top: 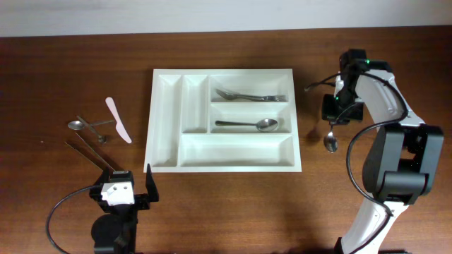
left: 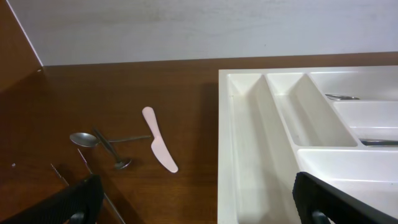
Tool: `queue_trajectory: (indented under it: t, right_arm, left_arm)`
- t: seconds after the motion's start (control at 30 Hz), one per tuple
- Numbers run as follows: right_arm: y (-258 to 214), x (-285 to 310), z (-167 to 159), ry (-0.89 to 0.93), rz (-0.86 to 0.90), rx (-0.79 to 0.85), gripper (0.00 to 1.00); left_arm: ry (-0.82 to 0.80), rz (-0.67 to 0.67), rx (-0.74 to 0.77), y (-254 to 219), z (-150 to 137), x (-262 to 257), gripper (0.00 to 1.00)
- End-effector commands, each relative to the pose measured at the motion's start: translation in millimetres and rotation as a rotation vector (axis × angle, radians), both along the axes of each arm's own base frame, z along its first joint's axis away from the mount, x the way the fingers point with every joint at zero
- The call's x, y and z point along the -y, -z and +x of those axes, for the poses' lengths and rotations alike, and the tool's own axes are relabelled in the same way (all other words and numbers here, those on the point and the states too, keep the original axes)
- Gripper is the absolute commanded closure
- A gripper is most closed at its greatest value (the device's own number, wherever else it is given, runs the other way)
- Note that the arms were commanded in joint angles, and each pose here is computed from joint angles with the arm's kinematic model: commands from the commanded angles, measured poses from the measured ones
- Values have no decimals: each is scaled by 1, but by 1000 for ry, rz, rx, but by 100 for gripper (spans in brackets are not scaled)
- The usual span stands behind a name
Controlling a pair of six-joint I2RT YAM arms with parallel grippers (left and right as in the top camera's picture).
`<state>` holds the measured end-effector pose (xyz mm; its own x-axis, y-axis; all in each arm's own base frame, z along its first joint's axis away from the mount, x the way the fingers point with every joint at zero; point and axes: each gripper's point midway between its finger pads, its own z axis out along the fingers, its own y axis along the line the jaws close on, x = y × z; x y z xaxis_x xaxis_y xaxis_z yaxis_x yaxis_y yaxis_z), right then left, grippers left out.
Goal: Pack container
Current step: 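Lift the spoon with the right gripper above the table, then carry the spoon into the middle compartment and open the right gripper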
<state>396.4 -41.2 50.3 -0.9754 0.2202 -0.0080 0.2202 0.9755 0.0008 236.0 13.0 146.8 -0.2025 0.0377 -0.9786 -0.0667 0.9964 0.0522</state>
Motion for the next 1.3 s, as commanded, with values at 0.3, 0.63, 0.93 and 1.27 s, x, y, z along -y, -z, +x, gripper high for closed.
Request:
queue_trajectory:
  t: [0.3,0.63,0.93,1.27]
  right_arm:
    - [-82,-57,49,-377,195,230,96]
    - [-84,-162,36,-954,196,263,96]
    - [-78,-238,7,-1535,170,297,96]
    - [-46,-239,-3,-1793,161,289,96]
  left_arm:
    - [12,13,3,1,0,1,1]
    - [12,13,3,0,0,1,1]
    - [12,13,3,0,0,1,1]
    - [12,13,3,0,0,1,1]
